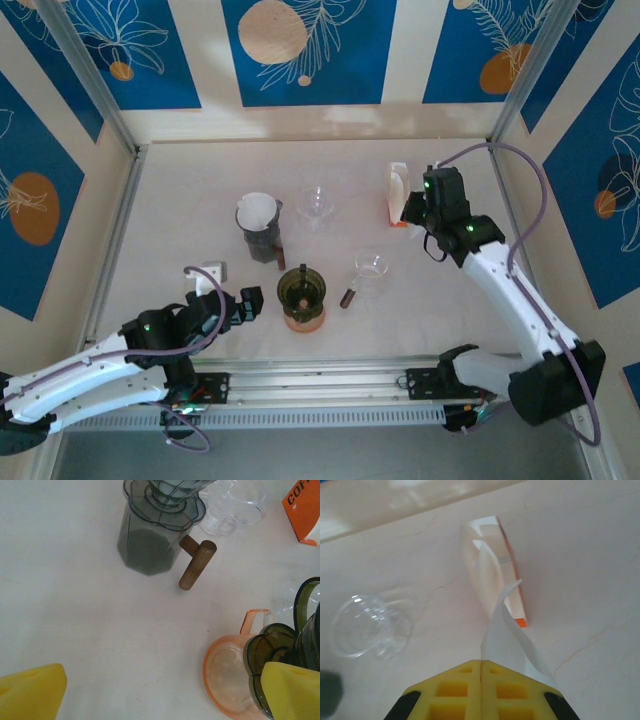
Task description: Place the coffee filter in the dripper
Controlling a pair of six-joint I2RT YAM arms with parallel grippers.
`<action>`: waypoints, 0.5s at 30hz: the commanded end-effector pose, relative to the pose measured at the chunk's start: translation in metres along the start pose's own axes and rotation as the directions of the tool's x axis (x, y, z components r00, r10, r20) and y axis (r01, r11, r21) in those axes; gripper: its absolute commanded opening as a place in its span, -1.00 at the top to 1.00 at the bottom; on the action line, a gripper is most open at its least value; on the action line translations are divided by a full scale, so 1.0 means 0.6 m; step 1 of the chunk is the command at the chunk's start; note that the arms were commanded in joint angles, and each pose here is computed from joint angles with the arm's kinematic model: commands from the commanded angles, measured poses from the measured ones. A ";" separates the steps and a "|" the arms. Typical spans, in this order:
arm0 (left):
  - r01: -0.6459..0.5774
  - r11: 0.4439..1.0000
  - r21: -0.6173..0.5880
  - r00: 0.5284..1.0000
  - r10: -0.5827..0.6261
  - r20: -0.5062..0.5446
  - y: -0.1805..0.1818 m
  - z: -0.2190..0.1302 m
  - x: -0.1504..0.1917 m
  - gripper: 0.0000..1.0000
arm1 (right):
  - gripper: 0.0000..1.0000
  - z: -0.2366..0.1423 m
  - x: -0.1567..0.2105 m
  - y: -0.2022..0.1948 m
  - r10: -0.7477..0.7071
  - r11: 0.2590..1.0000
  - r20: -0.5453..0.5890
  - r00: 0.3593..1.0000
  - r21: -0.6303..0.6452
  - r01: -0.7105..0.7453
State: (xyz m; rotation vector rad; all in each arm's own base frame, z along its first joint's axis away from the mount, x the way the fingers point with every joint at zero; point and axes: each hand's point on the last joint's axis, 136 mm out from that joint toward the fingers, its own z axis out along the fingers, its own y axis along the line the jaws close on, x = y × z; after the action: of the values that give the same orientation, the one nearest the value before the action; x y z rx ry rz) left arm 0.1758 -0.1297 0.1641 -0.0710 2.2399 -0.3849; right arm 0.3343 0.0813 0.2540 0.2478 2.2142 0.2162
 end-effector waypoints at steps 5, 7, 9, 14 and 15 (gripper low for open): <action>0.011 1.000 0.016 1.000 -0.011 0.013 -0.007 -0.013 -0.019 -0.99 | 1.00 -0.128 0.040 0.102 -0.077 0.941 -0.015 0.997 -0.330 0.068; 0.012 1.000 0.015 1.000 -0.012 0.015 -0.007 -0.014 -0.020 -0.99 | 1.00 -0.166 0.058 0.141 -0.132 0.888 -0.054 0.990 -0.450 0.093; 0.011 1.000 0.013 1.000 -0.011 0.016 -0.006 -0.014 -0.020 -0.99 | 1.00 -0.196 0.080 0.173 -0.195 0.834 -0.093 0.976 -0.539 0.115; 0.011 1.000 0.012 1.000 -0.011 0.015 -0.005 -0.013 -0.018 -0.99 | 1.00 -0.250 0.136 0.230 -0.362 0.735 -0.162 0.918 -0.655 0.174; 0.010 1.000 0.012 1.000 -0.010 0.013 -0.005 -0.012 -0.017 -0.99 | 1.00 -0.258 0.146 0.237 -0.390 0.722 -0.174 0.904 -0.668 0.183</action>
State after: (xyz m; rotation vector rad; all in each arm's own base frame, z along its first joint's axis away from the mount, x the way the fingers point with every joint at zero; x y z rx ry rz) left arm 0.1759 -0.1305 0.1682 -0.0739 2.2355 -0.3958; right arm 0.2013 0.2183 0.3205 -0.4090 2.2191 0.8135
